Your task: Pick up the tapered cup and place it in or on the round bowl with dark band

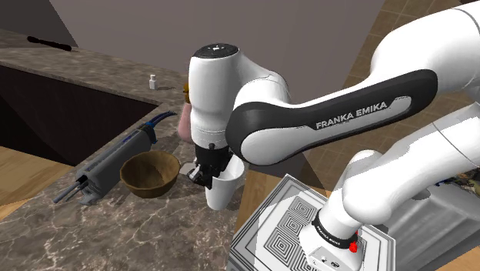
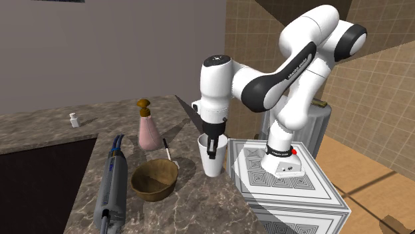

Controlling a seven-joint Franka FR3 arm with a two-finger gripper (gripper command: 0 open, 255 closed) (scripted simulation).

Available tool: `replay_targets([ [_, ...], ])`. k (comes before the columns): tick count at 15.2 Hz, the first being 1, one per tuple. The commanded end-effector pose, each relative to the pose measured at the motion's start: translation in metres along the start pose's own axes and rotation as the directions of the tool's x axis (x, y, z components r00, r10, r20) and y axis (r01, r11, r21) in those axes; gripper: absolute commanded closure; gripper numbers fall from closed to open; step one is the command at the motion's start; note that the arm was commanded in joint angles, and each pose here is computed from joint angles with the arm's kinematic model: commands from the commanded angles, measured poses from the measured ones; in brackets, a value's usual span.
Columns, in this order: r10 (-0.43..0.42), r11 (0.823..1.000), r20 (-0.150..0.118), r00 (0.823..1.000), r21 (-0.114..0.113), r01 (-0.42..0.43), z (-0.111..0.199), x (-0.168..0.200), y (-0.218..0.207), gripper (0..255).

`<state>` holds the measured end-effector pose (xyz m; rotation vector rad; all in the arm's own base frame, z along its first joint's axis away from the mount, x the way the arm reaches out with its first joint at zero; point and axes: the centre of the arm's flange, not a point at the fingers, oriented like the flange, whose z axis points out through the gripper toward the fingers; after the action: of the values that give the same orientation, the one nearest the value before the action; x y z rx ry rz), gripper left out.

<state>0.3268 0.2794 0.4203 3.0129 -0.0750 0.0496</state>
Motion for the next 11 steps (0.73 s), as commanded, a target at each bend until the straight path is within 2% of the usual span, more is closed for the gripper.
replay_targets([
  [1,0.000,1.000,0.000,1.000,0.000,0.000,-0.010,-0.001,0.001,255],
  [11,0.000,1.000,0.000,1.000,0.000,0.000,-0.062,0.001,0.008,255],
])
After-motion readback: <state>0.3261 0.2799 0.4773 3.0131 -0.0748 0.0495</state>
